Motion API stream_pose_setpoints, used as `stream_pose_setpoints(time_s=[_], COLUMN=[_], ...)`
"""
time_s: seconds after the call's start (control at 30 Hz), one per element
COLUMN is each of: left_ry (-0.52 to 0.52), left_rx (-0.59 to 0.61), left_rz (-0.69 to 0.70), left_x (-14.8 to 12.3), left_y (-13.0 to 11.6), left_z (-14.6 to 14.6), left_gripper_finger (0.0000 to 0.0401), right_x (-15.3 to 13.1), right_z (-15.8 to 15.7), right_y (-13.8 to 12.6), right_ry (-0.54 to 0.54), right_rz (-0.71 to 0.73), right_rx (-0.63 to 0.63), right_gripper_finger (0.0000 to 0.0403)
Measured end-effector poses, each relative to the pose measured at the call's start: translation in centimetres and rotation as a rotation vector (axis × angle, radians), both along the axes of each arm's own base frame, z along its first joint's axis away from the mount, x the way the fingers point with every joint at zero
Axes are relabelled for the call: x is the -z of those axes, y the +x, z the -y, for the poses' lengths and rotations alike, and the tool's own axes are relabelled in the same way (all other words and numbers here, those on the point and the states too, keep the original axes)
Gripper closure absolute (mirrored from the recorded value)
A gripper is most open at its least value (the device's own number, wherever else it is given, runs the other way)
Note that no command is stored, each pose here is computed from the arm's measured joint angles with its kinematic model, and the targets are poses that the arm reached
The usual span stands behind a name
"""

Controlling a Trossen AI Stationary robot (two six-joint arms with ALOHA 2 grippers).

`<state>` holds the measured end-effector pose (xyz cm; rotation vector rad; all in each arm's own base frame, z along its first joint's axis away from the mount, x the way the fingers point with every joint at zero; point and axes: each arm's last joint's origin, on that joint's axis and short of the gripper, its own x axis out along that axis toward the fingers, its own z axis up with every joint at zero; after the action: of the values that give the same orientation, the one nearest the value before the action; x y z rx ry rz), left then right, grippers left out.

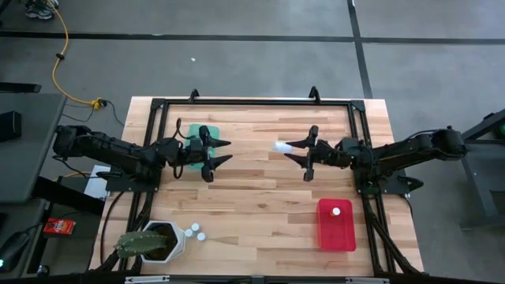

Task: Pick and place medicine bottles into bin by pill shape (circle, oval)
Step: Put the white tablet bottle into the red bin

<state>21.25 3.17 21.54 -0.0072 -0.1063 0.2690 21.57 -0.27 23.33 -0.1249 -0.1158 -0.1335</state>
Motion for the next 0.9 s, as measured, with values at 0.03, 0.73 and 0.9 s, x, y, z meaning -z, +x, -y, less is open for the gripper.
stream_pose_setpoints(time_s=[0.03,0.73,0.9], left_ry=[-0.001,-0.037,-0.047], left_rx=[0.000,0.003,0.005], left_rz=[0.000,-0.008,-0.012], left_x=[0.0,0.2,0.2], left_y=[0.0,0.0,0.0], left_z=[0.0,0.0,0.0], left_gripper_finger=[0.0189,0.0190,0.0190], right_x=[0.0,-2.8,-2.4], right_z=[0.0,-12.6,-16.3], right_y=[0.0,-2.2,-5.6], right_ry=[0.002,0.662,0.894], right_rz=[0.001,-0.913,-1.048], right_rx=[0.000,-0.244,-0.216], right_gripper_finger=[0.0267,0.0267,0.0267])
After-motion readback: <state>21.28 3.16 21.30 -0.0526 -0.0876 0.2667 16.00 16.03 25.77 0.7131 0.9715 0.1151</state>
